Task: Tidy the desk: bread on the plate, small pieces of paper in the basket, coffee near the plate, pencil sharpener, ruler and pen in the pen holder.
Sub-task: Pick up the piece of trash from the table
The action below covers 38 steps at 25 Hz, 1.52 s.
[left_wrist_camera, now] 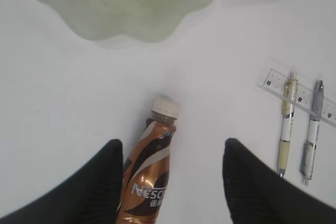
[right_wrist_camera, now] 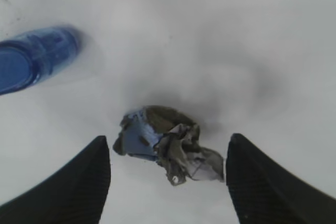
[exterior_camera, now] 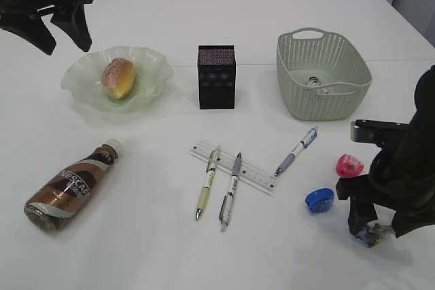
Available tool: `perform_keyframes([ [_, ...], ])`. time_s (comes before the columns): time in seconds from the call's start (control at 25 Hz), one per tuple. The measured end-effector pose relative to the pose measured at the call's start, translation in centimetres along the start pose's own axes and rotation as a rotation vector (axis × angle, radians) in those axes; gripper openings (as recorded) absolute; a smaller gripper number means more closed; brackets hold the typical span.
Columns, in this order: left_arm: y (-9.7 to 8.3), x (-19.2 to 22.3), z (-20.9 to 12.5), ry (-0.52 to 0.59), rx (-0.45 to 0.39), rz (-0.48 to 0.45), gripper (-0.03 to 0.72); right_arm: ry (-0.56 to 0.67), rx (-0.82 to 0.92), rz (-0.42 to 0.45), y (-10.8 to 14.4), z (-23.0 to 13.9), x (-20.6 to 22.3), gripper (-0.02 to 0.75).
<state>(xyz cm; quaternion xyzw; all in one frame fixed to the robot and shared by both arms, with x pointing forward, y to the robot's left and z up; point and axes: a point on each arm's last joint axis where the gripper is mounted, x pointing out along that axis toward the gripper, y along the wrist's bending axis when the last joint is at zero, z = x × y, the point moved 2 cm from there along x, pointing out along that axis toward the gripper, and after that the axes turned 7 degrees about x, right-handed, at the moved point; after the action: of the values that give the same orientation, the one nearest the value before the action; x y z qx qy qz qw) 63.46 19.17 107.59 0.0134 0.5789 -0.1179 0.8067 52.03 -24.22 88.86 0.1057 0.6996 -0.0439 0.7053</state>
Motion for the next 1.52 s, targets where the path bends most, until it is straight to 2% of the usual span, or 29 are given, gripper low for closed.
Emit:
perform_keyframes([
  [0.8,0.0,0.0,0.0,0.0,0.0,0.0,0.433,0.052,-0.005,-0.002,0.0,-0.5,0.1,0.535],
  [0.88,0.0,0.0,0.0,0.0,0.0,0.0,0.433,0.052,-0.005,-0.002,0.0,-0.5,0.1,0.517],
  [1.08,0.0,0.0,0.0,0.0,0.0,0.0,0.433,0.035,-0.005,0.002,0.0,-0.4,0.1,0.401],
  [1.16,0.0,0.0,0.0,0.0,0.0,0.0,0.433,0.029,-0.005,0.004,0.0,-0.3,0.1,0.378],
  [1.52,0.0,0.0,0.0,0.0,0.0,-0.001,0.433,0.052,-0.001,-0.007,0.0,-0.2,1.3,0.362],
])
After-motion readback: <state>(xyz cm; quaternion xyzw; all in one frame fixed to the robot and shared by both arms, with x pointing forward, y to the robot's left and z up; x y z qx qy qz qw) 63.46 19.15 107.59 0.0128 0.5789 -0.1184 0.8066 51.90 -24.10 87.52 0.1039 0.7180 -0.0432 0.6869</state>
